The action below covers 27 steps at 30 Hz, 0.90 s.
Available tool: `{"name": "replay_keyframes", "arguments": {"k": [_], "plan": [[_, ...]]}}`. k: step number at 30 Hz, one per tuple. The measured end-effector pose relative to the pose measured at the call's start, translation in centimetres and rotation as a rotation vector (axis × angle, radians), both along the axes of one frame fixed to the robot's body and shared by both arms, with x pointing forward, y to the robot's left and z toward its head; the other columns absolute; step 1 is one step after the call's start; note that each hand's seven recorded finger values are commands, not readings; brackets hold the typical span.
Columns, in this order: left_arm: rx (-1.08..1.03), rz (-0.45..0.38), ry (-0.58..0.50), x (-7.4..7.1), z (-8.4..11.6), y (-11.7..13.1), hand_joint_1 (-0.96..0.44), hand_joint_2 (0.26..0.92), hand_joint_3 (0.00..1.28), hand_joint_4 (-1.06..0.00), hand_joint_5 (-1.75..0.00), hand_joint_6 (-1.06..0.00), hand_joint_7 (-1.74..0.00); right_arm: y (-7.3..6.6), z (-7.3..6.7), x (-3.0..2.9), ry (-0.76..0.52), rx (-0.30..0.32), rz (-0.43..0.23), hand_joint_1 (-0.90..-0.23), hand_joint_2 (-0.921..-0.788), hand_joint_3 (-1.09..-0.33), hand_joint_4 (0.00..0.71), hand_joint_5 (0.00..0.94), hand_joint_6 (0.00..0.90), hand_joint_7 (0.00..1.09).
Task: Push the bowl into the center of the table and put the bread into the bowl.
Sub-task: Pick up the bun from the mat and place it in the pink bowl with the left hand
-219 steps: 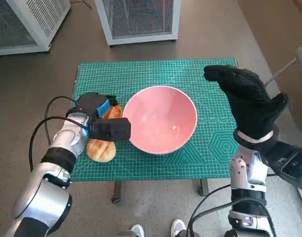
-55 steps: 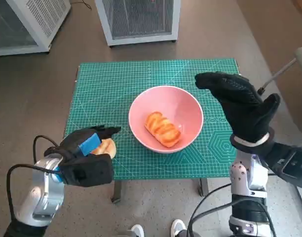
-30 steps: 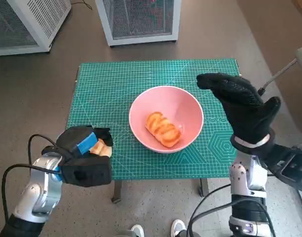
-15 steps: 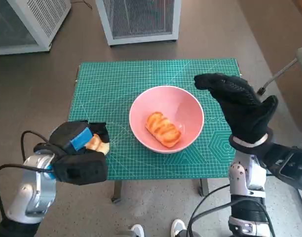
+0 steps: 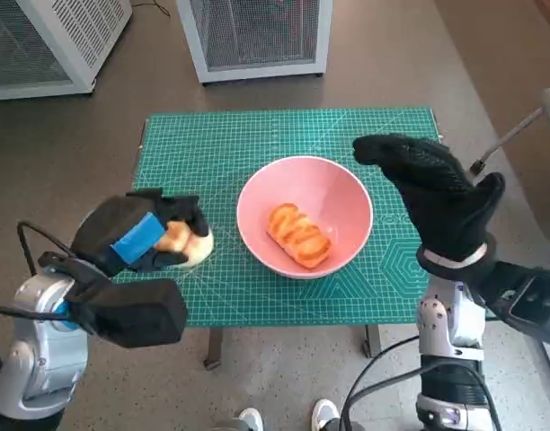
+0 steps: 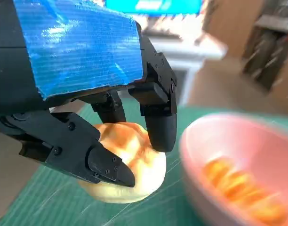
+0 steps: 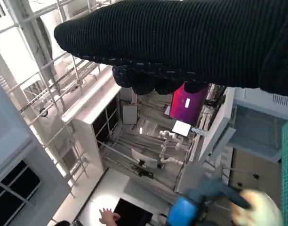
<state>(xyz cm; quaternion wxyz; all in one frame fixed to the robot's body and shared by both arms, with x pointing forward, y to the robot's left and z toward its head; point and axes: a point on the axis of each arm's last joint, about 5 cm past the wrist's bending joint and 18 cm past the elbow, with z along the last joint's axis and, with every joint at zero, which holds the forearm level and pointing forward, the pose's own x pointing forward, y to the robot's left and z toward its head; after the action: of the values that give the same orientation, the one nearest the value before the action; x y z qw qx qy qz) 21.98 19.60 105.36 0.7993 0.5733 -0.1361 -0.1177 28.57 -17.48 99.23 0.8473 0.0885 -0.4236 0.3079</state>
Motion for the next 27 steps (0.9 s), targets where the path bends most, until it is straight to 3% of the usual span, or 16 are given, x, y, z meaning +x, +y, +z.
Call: {"name": "replay_keyframes", "arguments": {"k": [8, 16, 27], "plan": [[-0.018, -0.101, -0.114, 0.2, 2.3, -2.0, 0.00, 0.907, 0.04, -0.79, -1.02, -0.65, -1.18, 0.1, -0.1, 0.01, 0.002, 0.001, 0.002, -0.552, -0.921, -0.530, 0.413, 0.011, 0.029, 0.65], [0.002, -0.213, -0.177, 1.4, 3.5, -4.9, 0.00, 0.902, 0.03, -0.82, -0.99, -0.66, -1.17, 0.1, -0.2, 0.05, 0.005, 0.001, 0.002, -0.551, -0.921, -0.531, 0.417, 0.012, 0.024, 0.66], [0.029, -0.319, -0.182, 4.5, 2.7, -8.1, 0.00, 0.899, 0.03, -0.83, -1.07, -0.67, -1.08, -0.3, -0.3, -0.07, -0.008, 0.005, -0.018, -0.552, -0.921, -0.524, 0.429, 0.016, 0.027, 0.66]]}}
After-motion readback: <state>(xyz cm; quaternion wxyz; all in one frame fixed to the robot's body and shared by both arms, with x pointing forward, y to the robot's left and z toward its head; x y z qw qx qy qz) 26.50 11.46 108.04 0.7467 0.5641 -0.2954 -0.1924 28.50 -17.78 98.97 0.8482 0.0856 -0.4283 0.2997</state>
